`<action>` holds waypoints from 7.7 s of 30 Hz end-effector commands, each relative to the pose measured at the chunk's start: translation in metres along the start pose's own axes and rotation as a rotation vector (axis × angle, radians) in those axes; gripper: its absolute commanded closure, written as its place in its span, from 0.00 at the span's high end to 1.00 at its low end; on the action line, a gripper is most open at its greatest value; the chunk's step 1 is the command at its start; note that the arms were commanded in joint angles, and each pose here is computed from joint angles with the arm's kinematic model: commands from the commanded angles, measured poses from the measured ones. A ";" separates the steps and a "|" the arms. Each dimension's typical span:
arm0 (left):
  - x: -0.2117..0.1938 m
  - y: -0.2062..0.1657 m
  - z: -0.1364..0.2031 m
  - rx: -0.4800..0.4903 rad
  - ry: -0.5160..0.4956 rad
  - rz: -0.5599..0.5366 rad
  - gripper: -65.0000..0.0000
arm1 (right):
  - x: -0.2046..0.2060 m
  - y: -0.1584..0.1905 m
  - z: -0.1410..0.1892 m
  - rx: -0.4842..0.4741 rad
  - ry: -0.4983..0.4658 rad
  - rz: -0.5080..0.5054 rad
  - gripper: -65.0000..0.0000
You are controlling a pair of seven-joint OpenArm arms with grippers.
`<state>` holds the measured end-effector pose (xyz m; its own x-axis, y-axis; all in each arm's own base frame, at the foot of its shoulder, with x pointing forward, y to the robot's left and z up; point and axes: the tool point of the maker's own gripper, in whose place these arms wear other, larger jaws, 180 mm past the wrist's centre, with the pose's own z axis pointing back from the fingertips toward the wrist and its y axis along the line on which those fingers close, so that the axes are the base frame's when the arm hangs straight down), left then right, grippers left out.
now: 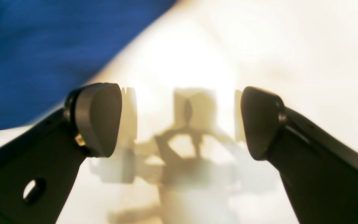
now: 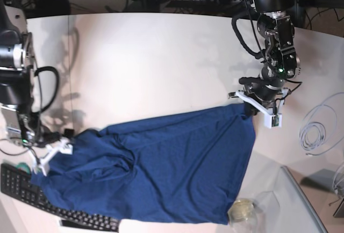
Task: Layout the t-shirt on the table in an organized manner, then fold the t-shirt properly
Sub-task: 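Drag the shirt corner with the right gripper away from the left gripper, then release the shirt with the right gripper and regrasp it further inward, then pull the grasped shirt edge with the right gripper outward, stretching it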
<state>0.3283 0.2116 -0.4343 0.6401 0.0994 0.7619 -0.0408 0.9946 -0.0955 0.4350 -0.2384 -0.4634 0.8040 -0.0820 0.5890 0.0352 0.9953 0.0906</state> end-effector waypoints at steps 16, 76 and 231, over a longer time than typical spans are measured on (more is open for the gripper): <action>0.018 0.009 0.021 0.021 -0.077 -0.044 0.00 | 0.001 0.034 -0.012 0.003 -0.035 -0.037 0.65; 0.014 0.017 0.057 0.050 -0.104 -0.106 0.00 | -0.084 -0.060 0.042 -0.151 0.126 -0.029 0.66; -0.052 0.055 0.086 0.130 0.042 -0.097 0.00 | -0.092 -0.024 0.095 -0.117 0.114 -0.005 0.02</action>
<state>0.2190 0.2603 -0.4347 0.7070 0.0165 0.7070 -0.0766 0.9956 0.0534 0.2911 -0.2536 -0.4568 0.8875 -0.0962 0.4506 0.1043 0.9945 0.0068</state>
